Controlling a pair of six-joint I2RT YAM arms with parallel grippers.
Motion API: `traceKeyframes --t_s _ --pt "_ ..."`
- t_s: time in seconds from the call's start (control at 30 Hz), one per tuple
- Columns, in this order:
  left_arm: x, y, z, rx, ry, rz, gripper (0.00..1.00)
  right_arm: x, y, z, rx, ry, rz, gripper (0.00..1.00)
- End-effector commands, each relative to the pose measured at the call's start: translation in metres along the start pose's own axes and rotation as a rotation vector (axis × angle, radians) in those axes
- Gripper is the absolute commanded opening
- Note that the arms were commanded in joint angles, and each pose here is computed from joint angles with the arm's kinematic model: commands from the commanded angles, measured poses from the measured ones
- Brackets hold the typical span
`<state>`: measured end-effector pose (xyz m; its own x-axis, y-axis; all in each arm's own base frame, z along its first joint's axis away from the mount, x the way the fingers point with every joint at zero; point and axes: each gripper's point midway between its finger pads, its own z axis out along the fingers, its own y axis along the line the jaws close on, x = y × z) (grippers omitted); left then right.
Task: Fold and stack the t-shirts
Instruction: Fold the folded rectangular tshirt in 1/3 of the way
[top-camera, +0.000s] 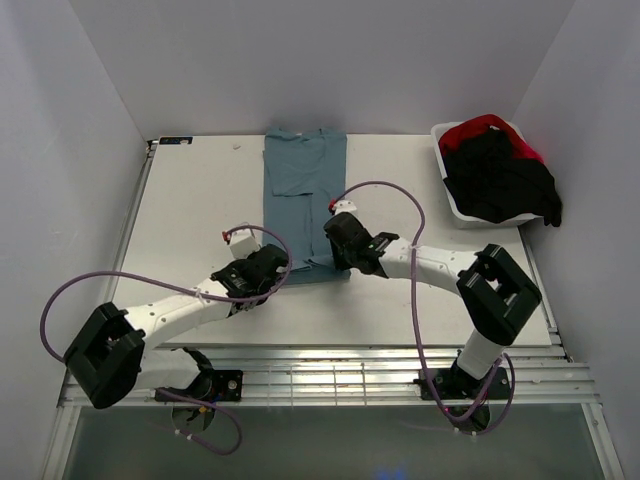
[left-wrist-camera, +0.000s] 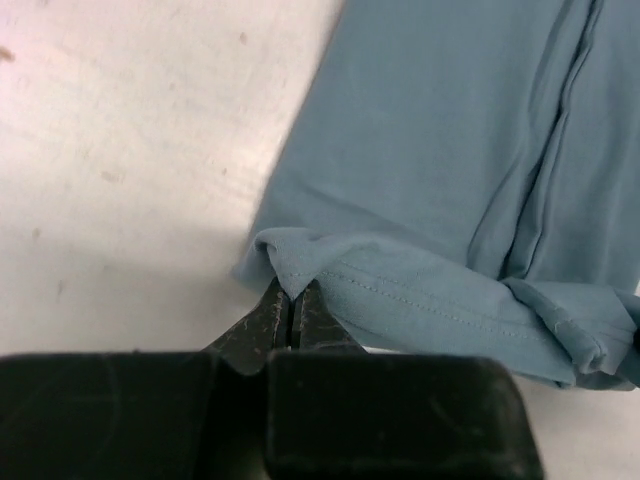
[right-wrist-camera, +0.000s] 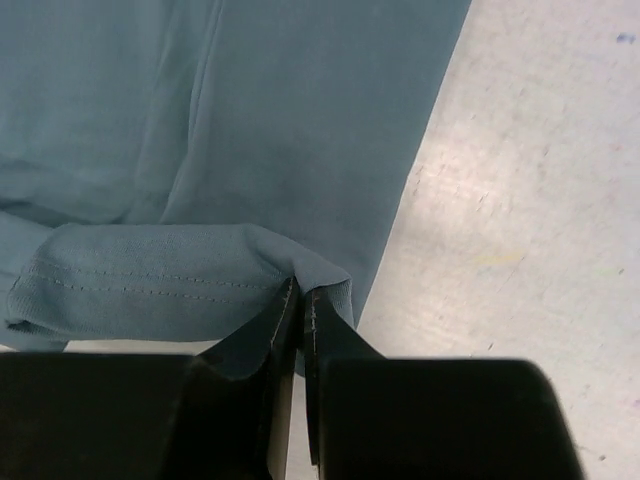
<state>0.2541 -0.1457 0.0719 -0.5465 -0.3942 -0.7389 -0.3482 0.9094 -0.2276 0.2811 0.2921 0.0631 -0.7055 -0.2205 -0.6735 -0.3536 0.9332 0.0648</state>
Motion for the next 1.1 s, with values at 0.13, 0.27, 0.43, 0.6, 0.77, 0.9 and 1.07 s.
traceKeyframes --t_s 0.13,0.27,0.43,0.6,0.77,0.9,1.07 --pt "-0.059 -0.059 0.036 0.128 -0.095 0.052 0.00 -0.072 -0.010 0.025 0.009 -0.085 -0.025 0.08" --pt "-0.071 -0.078 0.062 0.147 -0.088 0.085 0.00 -0.102 -0.016 0.040 0.008 -0.107 -0.024 0.08" --pt "-0.086 -0.075 0.100 0.105 -0.084 0.104 0.00 -0.134 -0.029 0.062 0.019 -0.119 -0.027 0.08" --pt "-0.111 -0.081 0.123 0.119 -0.111 0.090 0.00 -0.148 -0.045 0.081 0.038 -0.111 -0.018 0.08" --pt "-0.115 -0.085 0.144 0.121 -0.102 0.090 0.00 -0.154 -0.058 0.098 0.045 -0.097 -0.009 0.08" --pt "-0.121 -0.093 0.151 0.138 -0.104 0.082 0.00 -0.153 -0.066 0.104 0.054 -0.087 -0.006 0.08" --pt "-0.125 -0.101 0.160 0.142 -0.110 0.087 0.00 -0.159 -0.073 0.107 0.056 -0.091 -0.001 0.08"
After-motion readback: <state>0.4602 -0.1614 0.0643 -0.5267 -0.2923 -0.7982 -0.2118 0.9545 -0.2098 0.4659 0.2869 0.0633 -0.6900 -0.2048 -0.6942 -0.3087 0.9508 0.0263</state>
